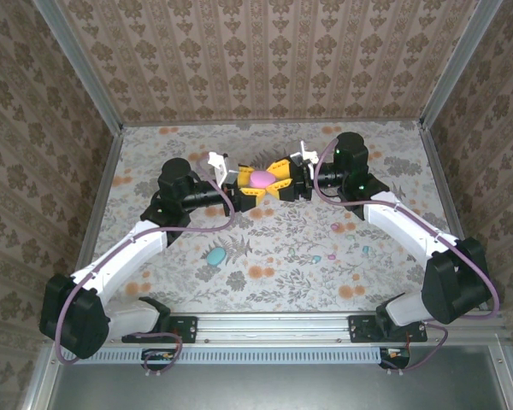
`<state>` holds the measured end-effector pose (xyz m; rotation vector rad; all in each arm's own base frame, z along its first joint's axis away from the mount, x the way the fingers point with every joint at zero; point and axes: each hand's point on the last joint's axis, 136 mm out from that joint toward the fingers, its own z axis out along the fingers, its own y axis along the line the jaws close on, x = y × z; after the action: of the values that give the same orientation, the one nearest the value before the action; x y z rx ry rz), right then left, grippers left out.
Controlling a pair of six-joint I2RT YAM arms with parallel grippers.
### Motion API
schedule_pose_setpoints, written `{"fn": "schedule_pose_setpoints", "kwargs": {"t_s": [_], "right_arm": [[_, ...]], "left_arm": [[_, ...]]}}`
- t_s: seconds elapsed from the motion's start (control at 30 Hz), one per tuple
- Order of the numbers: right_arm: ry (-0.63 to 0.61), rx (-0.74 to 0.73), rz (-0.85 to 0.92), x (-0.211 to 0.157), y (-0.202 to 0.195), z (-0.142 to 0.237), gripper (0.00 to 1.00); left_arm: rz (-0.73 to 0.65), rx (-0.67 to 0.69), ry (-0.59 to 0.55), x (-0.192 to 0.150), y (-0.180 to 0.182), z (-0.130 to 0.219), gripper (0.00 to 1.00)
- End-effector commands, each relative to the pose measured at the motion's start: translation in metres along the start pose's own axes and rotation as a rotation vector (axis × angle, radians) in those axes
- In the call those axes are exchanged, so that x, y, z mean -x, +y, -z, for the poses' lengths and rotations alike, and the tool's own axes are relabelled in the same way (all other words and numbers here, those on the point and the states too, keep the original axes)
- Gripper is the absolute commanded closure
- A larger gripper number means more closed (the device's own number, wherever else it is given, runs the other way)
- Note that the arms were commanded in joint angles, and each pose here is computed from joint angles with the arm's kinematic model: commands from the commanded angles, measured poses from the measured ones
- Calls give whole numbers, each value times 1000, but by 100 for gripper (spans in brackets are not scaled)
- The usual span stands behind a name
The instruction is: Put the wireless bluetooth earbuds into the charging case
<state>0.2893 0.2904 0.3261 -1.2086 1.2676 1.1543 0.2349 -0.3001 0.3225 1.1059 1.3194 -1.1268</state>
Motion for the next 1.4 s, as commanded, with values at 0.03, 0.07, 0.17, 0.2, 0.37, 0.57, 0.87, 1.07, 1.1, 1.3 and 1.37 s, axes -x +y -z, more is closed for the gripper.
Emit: {"fn": "schedule_pose_setpoints", "kwargs": {"t_s": [0.03, 0.07, 0.17, 0.2, 0.37, 0.57, 0.87, 1.07, 1.1, 1.3, 1.37], "right_arm": [[-17, -22, 38, 9, 2, 3, 58], [-17, -22, 38, 10, 2, 3, 58], [-12, -25, 36, 8, 1, 3, 57], [-11, -26, 36, 8, 1, 3, 56], [0, -41, 23, 5, -2, 3, 51], [0, -99, 28, 16, 1, 12, 41], [36, -129, -74, 15, 3, 19, 36], [21, -165, -76, 19, -6, 19, 36], [9, -163, -76, 22, -6, 18, 36], [-22, -161, -64, 32, -7, 18, 36], [-19, -169, -64, 31, -10, 17, 36]], "left_arm": [[-52, -40, -40, 21, -9, -1, 54], [-52, -39, -41, 21, -9, -1, 55], [-53, -36, -41, 22, -8, -2, 58], [-53, -35, -41, 22, -8, -2, 60], [-54, -19, -40, 21, -5, -3, 63], [-44, 13, -48, 17, 0, -2, 66], [-27, 25, -102, 20, 1, -1, 66], [-25, -1, -100, 19, -2, -3, 66], [-22, -6, -95, 18, -2, -4, 66], [-21, -16, -81, 16, -4, -7, 66], [-23, -18, -84, 17, -5, -7, 66]]}}
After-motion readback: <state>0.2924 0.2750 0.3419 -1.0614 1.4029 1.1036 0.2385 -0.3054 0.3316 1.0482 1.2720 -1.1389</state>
